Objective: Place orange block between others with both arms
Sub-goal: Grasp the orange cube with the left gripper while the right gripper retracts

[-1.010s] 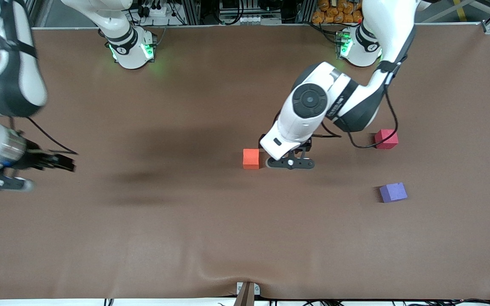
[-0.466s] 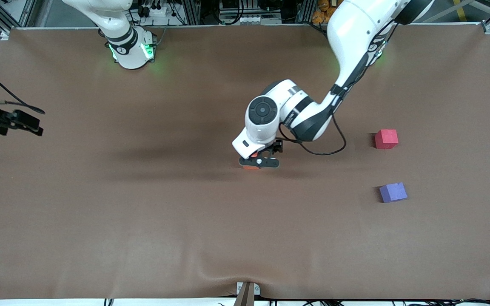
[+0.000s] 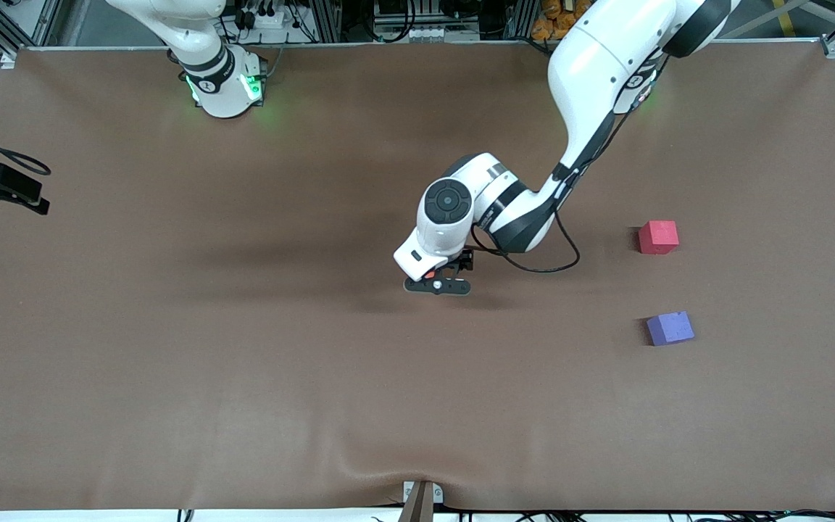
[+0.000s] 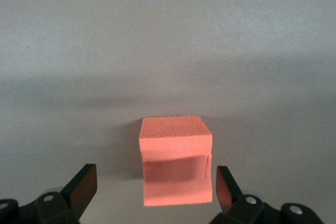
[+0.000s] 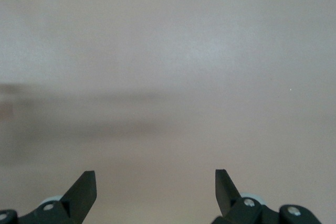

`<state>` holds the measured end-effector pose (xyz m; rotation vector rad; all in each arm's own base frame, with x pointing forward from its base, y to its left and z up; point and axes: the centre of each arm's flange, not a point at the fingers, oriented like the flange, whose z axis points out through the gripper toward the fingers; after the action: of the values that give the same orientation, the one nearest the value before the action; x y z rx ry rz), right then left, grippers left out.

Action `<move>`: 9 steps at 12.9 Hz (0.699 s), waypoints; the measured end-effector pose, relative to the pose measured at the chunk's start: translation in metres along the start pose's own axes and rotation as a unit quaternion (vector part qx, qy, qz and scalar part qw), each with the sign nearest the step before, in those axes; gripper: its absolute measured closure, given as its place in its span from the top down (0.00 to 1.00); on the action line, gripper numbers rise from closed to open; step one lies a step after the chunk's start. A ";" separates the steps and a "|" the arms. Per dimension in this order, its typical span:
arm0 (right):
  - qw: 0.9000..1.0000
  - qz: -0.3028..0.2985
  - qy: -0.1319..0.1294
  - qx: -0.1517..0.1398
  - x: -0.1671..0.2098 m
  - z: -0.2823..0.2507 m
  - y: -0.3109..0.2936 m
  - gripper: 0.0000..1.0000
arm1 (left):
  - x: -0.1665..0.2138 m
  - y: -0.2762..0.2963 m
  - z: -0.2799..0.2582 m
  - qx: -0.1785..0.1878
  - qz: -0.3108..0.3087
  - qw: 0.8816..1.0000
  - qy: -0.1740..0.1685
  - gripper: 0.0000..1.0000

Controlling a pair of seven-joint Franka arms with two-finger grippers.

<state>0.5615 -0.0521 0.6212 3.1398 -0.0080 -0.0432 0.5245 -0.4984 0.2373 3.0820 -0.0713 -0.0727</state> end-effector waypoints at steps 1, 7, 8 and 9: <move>1.000 0.000 -0.003 0.000 -0.001 -0.001 0.001 1.00 | -0.003 0.003 0.005 0.000 -0.008 1.000 -0.002 1.00; 1.000 0.000 -0.008 0.002 -0.002 -0.001 0.000 1.00 | -0.010 0.010 0.026 -0.001 -0.037 0.999 -0.007 1.00; 1.000 -0.001 -0.008 0.003 -0.002 -0.001 -0.001 1.00 | -0.009 0.010 0.028 -0.003 -0.037 0.999 -0.006 1.00; 1.000 -0.003 -0.008 0.004 -0.002 -0.001 -0.003 1.00 | -0.009 0.010 0.030 -0.004 -0.037 0.999 -0.006 1.00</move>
<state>0.5595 -0.0491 0.6220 3.1481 -0.0001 -0.0689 0.5135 -0.5096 0.2087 3.0752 0.0433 -0.0930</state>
